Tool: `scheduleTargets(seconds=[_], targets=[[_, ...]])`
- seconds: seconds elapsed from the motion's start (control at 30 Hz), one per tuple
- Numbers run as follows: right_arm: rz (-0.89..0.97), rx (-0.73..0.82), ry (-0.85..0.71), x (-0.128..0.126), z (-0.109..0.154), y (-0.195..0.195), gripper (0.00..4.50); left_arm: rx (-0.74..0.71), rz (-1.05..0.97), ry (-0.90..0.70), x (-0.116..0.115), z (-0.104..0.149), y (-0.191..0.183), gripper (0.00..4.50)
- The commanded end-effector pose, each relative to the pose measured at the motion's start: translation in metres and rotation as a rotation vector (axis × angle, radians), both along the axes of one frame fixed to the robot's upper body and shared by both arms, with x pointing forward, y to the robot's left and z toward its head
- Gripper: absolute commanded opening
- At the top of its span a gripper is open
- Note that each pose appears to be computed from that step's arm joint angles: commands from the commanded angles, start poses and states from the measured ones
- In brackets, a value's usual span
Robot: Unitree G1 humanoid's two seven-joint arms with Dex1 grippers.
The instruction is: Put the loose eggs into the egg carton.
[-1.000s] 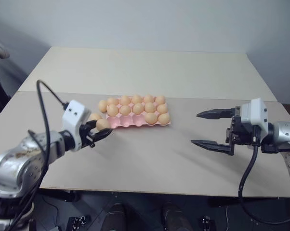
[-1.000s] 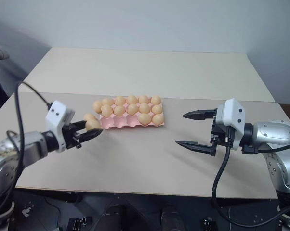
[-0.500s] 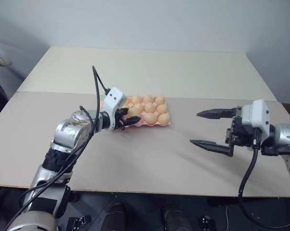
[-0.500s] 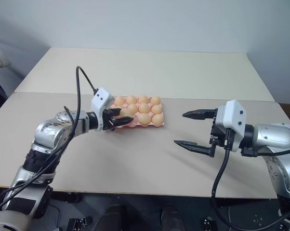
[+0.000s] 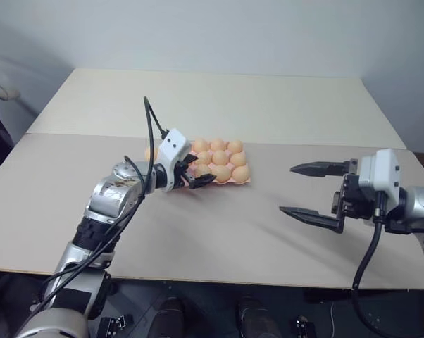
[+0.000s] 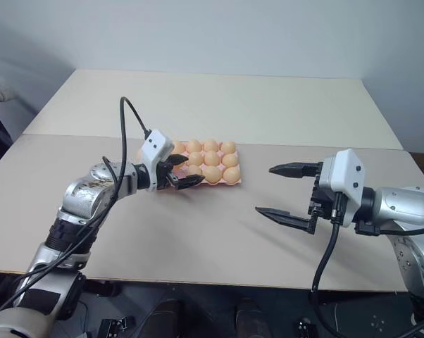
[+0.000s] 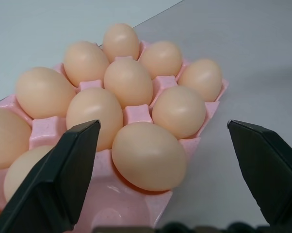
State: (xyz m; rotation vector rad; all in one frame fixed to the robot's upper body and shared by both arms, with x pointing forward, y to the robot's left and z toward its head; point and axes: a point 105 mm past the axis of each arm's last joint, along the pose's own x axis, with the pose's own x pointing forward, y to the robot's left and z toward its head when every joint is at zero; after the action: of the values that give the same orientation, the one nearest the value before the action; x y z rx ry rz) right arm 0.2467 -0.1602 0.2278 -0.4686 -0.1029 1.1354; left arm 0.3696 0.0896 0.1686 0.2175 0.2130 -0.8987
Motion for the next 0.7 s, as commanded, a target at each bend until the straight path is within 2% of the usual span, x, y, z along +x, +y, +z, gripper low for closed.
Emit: scheduleTargets(seconds=[0.03,0.17,0.3,0.37,0.47,0.6,0.7], targets=[[0.005,0.0,-0.052,-0.004,0.012,0.001,4.5,-0.025,0.016,-0.084,-0.004,0.027,0.013,4.44],[0.015,0.005,-0.047,-0.004,0.011,0.002,4.5,-0.05,0.022,-0.142,-0.021,0.057,0.039,4.44],[0.034,0.006,-0.037,-0.002,0.009,0.003,4.5,-0.031,0.022,-0.253,-0.054,0.075,0.085,4.44],[0.043,0.003,-0.034,-0.001,0.008,0.003,4.5,-0.024,0.035,-0.3,-0.069,0.077,0.103,4.44],[0.063,0.005,-0.031,0.002,0.007,0.005,4.5,-0.066,0.046,-0.368,-0.106,0.076,0.131,4.44],[0.086,0.004,-0.029,0.005,0.006,0.007,4.5,-0.041,0.032,-0.314,-0.15,0.057,0.144,4.44],[0.094,0.006,-0.024,0.008,0.004,0.007,4.5,-0.096,0.027,-0.284,-0.167,0.051,0.146,4.44]])
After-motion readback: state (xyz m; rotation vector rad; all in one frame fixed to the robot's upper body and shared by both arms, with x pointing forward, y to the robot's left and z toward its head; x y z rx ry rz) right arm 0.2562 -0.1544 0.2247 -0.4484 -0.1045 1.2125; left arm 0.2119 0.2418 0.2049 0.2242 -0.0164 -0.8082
